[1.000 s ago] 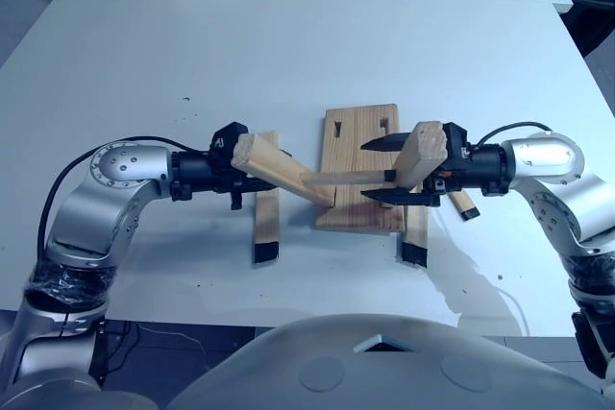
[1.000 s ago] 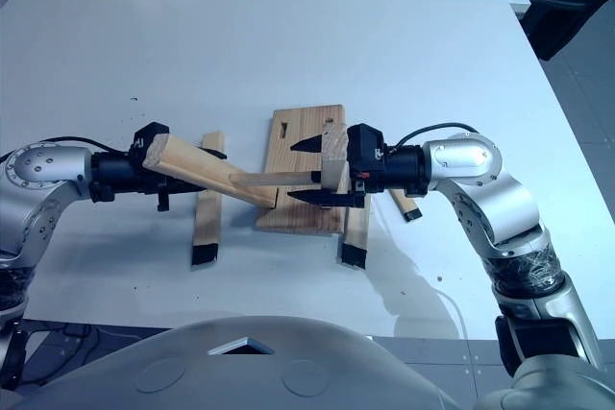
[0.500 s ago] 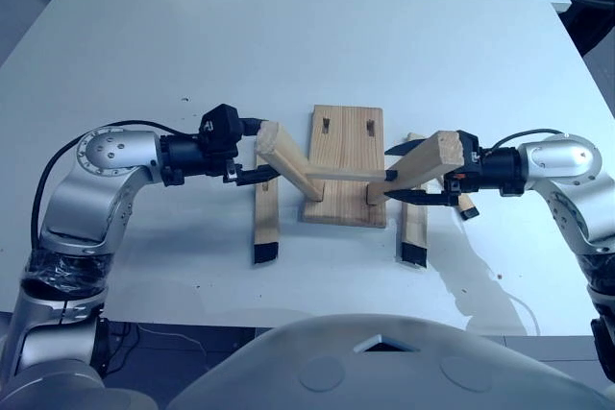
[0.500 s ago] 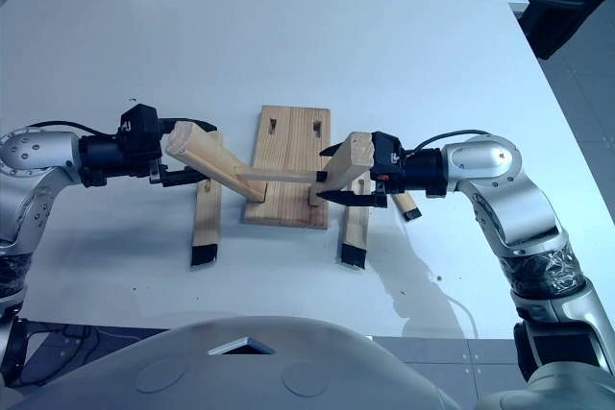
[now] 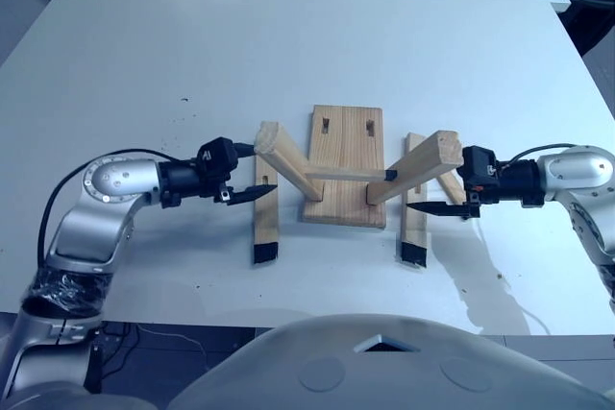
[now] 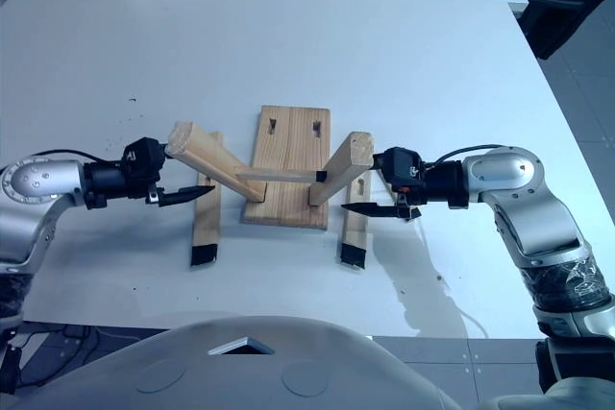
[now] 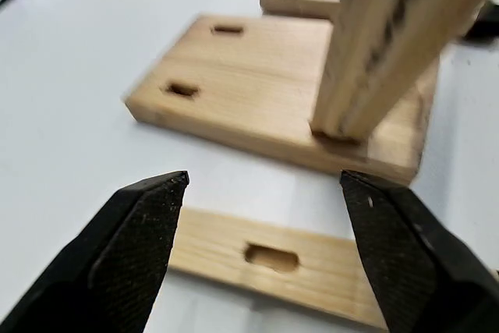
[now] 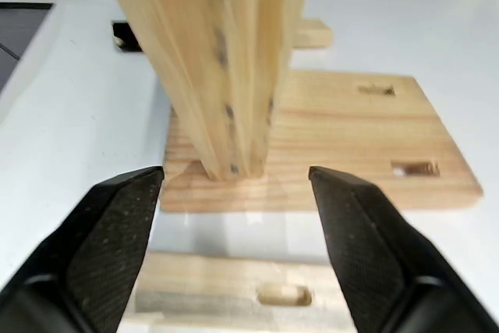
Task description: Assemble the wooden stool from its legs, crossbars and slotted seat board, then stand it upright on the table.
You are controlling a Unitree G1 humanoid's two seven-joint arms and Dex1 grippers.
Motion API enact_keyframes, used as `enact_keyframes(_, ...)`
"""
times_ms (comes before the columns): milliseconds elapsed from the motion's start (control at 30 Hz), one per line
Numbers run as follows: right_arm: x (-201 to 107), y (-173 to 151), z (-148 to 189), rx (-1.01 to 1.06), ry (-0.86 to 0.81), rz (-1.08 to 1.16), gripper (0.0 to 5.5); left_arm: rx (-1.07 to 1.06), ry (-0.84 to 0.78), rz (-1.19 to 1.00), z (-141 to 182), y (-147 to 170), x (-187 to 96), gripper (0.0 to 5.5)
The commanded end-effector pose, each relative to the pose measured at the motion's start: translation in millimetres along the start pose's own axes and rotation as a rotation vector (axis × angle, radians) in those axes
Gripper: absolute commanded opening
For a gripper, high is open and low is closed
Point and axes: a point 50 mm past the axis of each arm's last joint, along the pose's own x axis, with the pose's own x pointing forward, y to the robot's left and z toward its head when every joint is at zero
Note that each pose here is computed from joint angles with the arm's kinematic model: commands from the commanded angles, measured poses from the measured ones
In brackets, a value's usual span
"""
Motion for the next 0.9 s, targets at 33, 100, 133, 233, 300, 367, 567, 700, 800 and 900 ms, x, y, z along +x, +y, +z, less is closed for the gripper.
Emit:
enact_keyframes(33, 5.0, -5.6, -3.9, -0.004, -0.014, -0.097, 3.43, -0.032, -0.039, 0.052, -3.2, -7.2, 11.2, 3.60)
enact_keyframes(100, 13.0, -4.7, -7.8, 0.008, -0.021, -0.117, 3.43, -0.045, -0.043, 0.056, -7.1, -10.6, 15.5, 3.60)
enact_keyframes(133, 16.9, -3.1, -10.1, 0.014, -0.021, -0.115, 3.43, -0.053, -0.038, 0.055, -10.0, -12.0, 16.5, 3.60)
enact_keyframes(233, 25.2, 5.1, -20.2, 0.038, -0.003, -0.093, 3.43, -0.045, 0.016, 0.044, -23.5, -15.0, 14.9, 3.60)
enact_keyframes(300, 25.2, 8.0, -26.7, 0.056, 0.014, -0.087, 3.43, -0.041, 0.034, 0.044, -28.7, -14.7, 13.5, 3.60)
enact_keyframes(367, 21.9, 8.5, -35.6, 0.077, 0.045, -0.093, 3.43, -0.043, 0.046, 0.057, -33.4, -12.6, 12.4, 3.60)
enact_keyframes(567, 5.8, 5.5, -66.2, 0.136, 0.148, -0.145, 3.43, -0.019, 0.116, 0.060, -53.9, -14.1, 8.4, 3.60)
enact_keyframes(700, -9.9, 5.3, -74.6, 0.133, 0.196, -0.147, 3.43, 0.000, 0.159, 0.071, -64.3, -10.3, -0.9, 3.60)
enact_keyframes(800, -21.9, 2.2, -78.1, 0.122, 0.231, -0.156, 3.43, 0.013, 0.184, 0.091, -68.9, -2.9, -9.2, 3.60)
enact_keyframes(900, -29.3, -0.3, -78.6, 0.120, 0.240, -0.172, 3.43, 0.017, 0.199, 0.112, -72.0, 4.2, -15.5, 3.60)
